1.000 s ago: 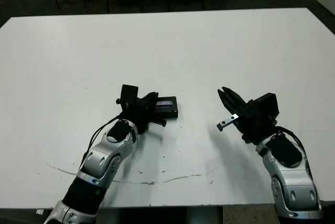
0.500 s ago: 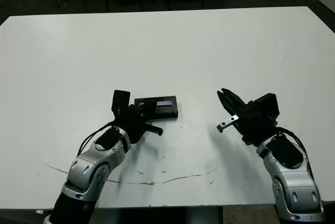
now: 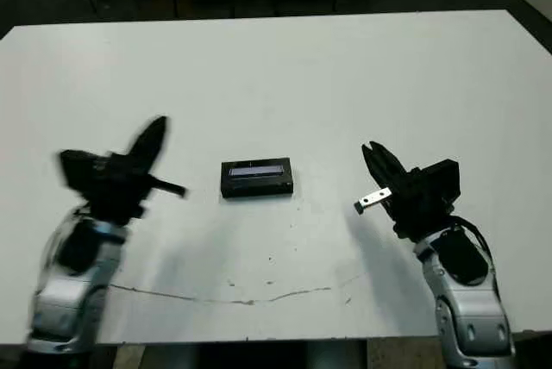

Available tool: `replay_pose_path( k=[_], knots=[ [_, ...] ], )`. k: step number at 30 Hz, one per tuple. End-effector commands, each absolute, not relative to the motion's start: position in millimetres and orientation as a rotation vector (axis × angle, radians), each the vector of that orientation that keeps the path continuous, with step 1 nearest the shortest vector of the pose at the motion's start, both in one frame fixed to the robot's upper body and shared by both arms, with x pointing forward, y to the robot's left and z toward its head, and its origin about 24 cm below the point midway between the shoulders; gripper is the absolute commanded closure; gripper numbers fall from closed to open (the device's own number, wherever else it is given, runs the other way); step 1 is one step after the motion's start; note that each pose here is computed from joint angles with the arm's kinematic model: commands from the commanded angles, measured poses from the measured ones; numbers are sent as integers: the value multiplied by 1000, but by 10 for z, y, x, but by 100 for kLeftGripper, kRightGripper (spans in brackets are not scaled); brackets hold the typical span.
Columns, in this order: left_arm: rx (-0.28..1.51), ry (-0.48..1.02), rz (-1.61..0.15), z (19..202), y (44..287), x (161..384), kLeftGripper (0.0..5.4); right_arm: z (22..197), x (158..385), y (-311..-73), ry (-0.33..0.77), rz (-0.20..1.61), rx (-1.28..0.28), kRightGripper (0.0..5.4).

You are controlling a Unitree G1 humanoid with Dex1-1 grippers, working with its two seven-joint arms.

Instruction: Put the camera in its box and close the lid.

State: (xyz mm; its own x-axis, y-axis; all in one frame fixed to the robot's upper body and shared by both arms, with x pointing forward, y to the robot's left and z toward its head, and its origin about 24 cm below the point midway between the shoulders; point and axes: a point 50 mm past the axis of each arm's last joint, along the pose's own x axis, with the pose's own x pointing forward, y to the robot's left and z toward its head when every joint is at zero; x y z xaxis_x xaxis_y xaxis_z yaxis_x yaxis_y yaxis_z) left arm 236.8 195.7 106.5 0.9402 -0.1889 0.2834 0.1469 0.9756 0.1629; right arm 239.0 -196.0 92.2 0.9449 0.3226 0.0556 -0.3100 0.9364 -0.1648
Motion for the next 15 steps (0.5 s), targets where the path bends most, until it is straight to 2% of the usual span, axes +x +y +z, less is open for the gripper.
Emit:
replay_pose_path(
  k=[1,4,8,15],
  knots=[
    [125,-225,-31,861,2237,2279,536,844,2385,-1920,-70,261,-141,540],
    [62,-199,80,727,2356,2213,536,825,2414,-1860,-88,224,-111,540],
    [42,-174,132,609,2391,2168,536,839,2440,-1778,-99,194,-91,540],
    [20,-182,137,635,2325,2216,536,860,2462,-1752,-103,177,-86,540]
  ],
)
